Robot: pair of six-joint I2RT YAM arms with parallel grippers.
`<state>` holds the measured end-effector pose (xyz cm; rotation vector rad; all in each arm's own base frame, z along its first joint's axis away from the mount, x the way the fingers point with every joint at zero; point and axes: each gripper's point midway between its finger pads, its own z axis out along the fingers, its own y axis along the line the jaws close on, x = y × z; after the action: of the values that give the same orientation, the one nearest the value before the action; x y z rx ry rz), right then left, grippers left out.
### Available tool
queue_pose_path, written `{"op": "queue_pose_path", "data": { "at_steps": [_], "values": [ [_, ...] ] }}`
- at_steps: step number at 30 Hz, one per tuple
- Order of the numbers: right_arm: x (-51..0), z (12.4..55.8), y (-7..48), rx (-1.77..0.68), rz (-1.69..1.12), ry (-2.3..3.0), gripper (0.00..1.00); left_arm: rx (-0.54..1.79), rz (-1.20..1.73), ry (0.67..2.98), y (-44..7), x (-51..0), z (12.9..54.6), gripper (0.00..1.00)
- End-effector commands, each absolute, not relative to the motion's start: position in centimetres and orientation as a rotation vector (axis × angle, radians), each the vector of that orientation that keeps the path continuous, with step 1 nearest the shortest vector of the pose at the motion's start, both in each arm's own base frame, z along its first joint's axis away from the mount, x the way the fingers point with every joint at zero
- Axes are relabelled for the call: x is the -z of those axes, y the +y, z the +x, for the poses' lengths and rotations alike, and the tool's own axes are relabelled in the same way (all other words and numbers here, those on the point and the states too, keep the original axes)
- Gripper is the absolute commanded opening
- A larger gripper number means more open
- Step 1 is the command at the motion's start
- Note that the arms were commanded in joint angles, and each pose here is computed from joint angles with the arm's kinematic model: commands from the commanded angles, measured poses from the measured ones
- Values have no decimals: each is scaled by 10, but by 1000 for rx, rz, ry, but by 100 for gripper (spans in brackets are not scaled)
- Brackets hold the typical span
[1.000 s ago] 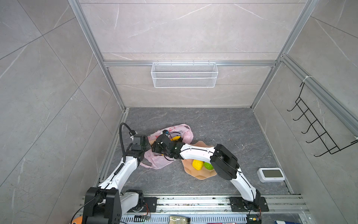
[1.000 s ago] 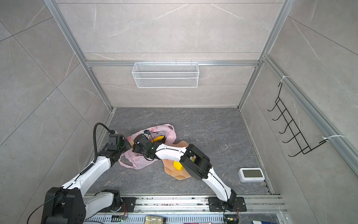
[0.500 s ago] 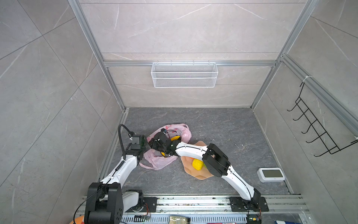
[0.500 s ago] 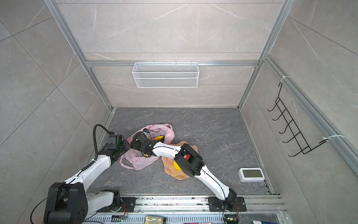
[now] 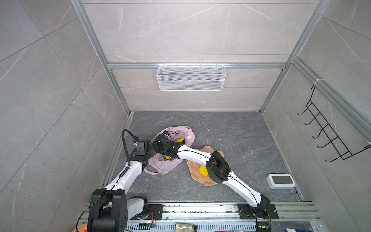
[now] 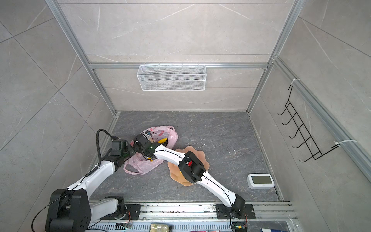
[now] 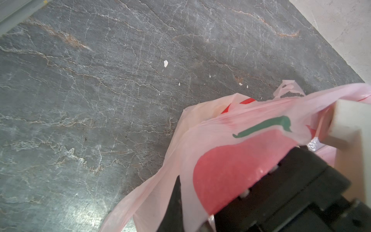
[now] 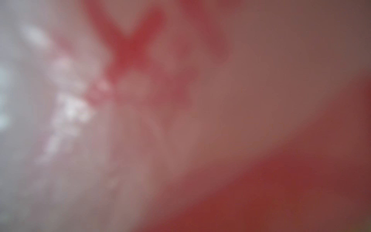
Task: Take the fake fruits out of the plastic bag
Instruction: 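Reach the right gripper down into the bag beside the banana, then close the right gripper on the cream pear in the bag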
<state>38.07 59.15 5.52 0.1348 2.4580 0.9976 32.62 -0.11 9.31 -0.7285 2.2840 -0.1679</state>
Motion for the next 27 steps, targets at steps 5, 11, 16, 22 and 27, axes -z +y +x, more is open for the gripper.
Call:
{"op": "queue_pose_path", "data": {
  "at_steps": [5,11,16,22,27],
  "values": [
    [-47,383,552,-799,110,2473,61,173,-739,2253,1,-100,329,0],
    [-77,378,537,-794,62,2426,60,169,-733,2259,1,-99,330,0],
    [-84,372,519,-765,38,2401,60,166,-725,2274,0,-97,331,0],
    [-95,366,510,-754,-26,2382,59,191,-709,2293,-4,-93,334,0],
    [-114,363,512,-784,-91,2353,59,231,-678,2316,-12,-91,338,0]
  ]
}}
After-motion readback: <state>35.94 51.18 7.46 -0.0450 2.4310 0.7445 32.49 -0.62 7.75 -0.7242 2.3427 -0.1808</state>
